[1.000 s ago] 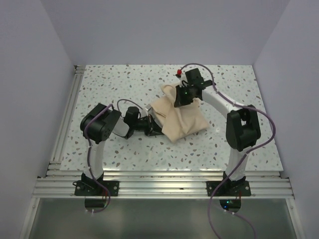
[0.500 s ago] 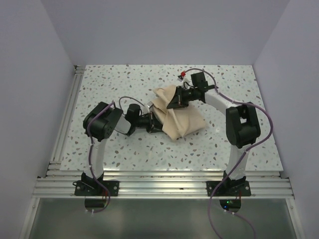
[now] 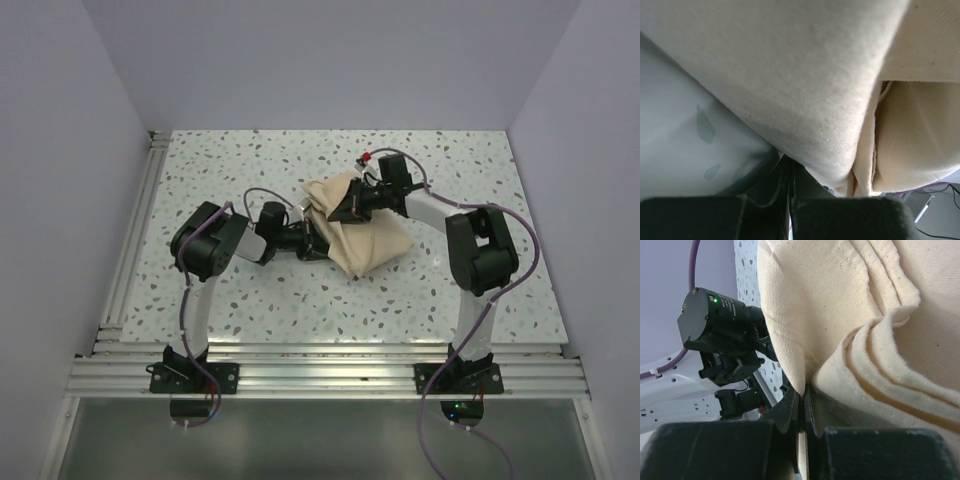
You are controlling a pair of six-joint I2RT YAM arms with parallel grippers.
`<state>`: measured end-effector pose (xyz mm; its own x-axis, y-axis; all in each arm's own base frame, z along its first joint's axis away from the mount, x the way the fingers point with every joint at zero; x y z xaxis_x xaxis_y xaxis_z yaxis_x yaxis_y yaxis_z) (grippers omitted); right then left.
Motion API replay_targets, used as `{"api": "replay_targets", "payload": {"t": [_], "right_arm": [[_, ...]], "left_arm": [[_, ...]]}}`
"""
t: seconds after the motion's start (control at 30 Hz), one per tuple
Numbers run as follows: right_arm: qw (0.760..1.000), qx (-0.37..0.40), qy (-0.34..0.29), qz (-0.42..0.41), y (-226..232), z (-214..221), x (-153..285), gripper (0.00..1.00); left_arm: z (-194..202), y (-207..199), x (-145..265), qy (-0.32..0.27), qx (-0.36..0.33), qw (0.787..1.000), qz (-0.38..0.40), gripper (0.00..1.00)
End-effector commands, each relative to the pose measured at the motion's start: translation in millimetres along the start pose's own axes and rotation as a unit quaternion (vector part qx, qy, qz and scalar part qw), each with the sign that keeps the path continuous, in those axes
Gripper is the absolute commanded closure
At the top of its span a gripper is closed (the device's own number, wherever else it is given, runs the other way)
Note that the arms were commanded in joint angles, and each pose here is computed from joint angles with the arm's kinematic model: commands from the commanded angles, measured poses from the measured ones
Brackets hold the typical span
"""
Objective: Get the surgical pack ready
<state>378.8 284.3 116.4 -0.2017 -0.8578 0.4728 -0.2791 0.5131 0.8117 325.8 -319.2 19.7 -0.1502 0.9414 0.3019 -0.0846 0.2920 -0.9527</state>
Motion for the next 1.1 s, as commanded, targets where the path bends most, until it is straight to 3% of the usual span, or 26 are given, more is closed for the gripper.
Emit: {"api": "replay_targets", "payload": {"t": [0.0, 0.43, 1.07], "right_arm": [[0.997, -0.015, 0.015, -0.070, 41, 10, -17, 1.00], [0.993, -0.038, 0.016, -0.108, 72, 26, -49, 1.00], [0.993, -0.075, 0.012, -0.086, 16, 45, -38, 1.00]], "left_arm": [[5, 17, -14, 0.013, 0.008, 1.000, -0.023, 1.00], [0, 9, -20, 0.015, -0.003, 1.000, -0.027, 1.00], [-2, 7, -17, 0.008, -0.020, 0.999, -0.045, 1.00]]}}
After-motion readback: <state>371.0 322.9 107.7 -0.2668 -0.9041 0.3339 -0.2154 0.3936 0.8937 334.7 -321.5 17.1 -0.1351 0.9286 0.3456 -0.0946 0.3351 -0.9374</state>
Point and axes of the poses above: each gripper's point midway between its finger pads, its own x axis back along the fingers, its own y axis along the line the jaws close on, z = x × y, the point moved 1 cm from there along x, back along the fingers, and after that the axes turned 7 degrees about x, right-handed, at the moved point
